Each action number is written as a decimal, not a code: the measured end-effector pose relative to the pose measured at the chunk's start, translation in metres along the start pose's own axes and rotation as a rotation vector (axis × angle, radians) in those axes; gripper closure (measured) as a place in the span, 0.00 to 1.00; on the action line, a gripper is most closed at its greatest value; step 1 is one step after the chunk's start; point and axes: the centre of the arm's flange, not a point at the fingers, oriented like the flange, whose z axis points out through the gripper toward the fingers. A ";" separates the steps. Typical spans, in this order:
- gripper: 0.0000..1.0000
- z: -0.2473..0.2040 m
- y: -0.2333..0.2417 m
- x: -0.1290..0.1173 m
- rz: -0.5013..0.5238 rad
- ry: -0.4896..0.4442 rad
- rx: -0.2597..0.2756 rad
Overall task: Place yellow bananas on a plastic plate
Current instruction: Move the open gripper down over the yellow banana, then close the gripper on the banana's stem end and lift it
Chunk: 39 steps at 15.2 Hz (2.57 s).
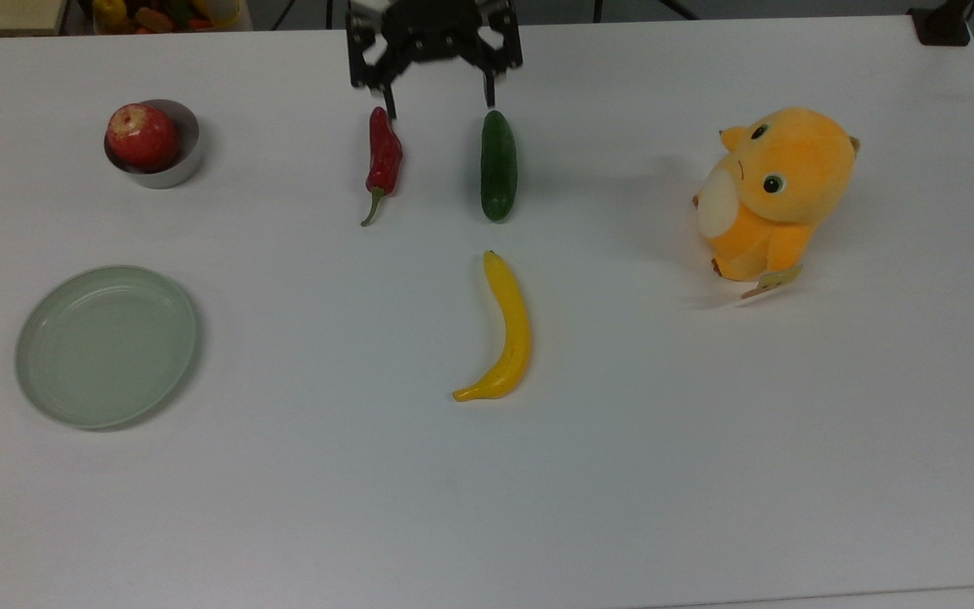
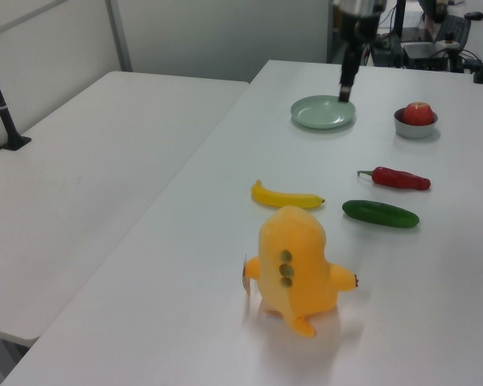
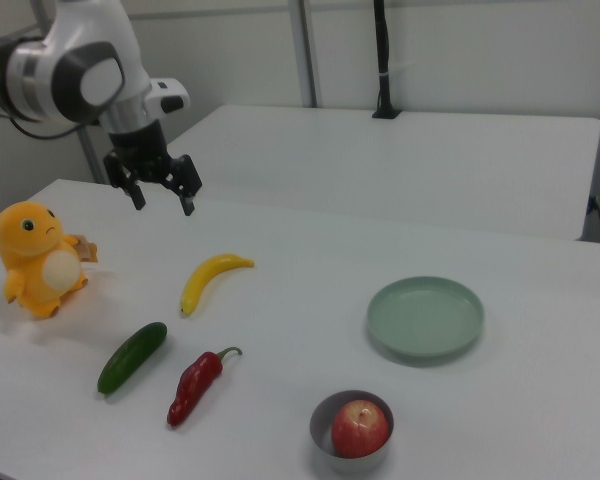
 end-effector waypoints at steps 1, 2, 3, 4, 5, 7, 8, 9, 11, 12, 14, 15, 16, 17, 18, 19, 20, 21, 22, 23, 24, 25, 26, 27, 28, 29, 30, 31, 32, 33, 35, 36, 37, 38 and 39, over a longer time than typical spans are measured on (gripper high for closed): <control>0.00 0.013 -0.003 0.008 -0.006 0.014 0.001; 0.00 0.028 -0.004 0.015 -0.009 0.022 0.002; 0.00 0.041 -0.005 0.021 -0.011 0.026 0.003; 0.00 0.054 -0.006 0.026 -0.013 0.028 0.004; 0.00 0.071 -0.010 0.032 -0.019 0.028 0.007; 0.00 0.093 -0.018 0.038 -0.032 0.028 0.010; 0.00 0.106 -0.023 0.042 -0.039 0.029 0.012; 0.00 0.119 -0.028 0.045 -0.046 0.035 0.013; 0.00 0.143 -0.034 0.051 -0.055 0.040 0.016; 0.00 0.154 -0.035 0.052 -0.056 0.039 0.017; 0.00 0.174 -0.035 0.056 -0.056 0.043 0.018; 0.00 0.182 -0.037 0.057 -0.058 0.045 0.019; 0.00 0.191 -0.038 0.058 -0.060 0.048 0.020; 0.00 0.199 -0.040 0.059 -0.064 0.051 0.017; 0.00 0.208 -0.040 0.060 -0.074 0.054 0.007; 0.00 0.216 -0.040 0.060 -0.086 0.055 -0.005; 0.00 0.225 -0.041 0.061 -0.098 0.054 -0.016; 0.00 0.233 -0.041 0.061 -0.106 0.056 -0.023; 0.00 0.239 -0.041 0.061 -0.111 0.055 -0.026; 0.00 0.245 -0.042 0.061 -0.115 0.054 -0.027; 0.00 0.248 -0.044 0.061 -0.118 0.055 -0.027; 0.00 0.251 -0.046 0.061 -0.122 0.057 -0.026; 0.00 0.253 -0.049 0.061 -0.125 0.056 -0.025; 0.00 0.254 -0.049 0.061 -0.126 0.055 -0.025; 0.00 0.254 -0.050 0.061 -0.127 0.055 -0.025; 0.05 0.254 -0.051 0.061 -0.128 0.055 -0.025; 0.07 0.254 -0.051 0.061 -0.129 0.055 -0.025; 0.15 0.254 -0.051 0.061 -0.129 0.055 -0.025; 0.32 0.254 -0.051 0.061 -0.129 0.055 -0.025; 0.44 0.254 -0.051 0.061 -0.129 0.055 -0.025; 0.70 0.254 -0.051 0.061 -0.130 0.055 -0.026; 0.70 0.254 -0.051 0.061 -0.135 0.055 -0.031; 0.70 0.254 -0.051 0.061 -0.144 0.055 -0.039; 0.70 0.254 -0.051 0.061 -0.144 0.055 -0.040; 0.70 0.254 -0.051 0.061 -0.144 0.055 -0.040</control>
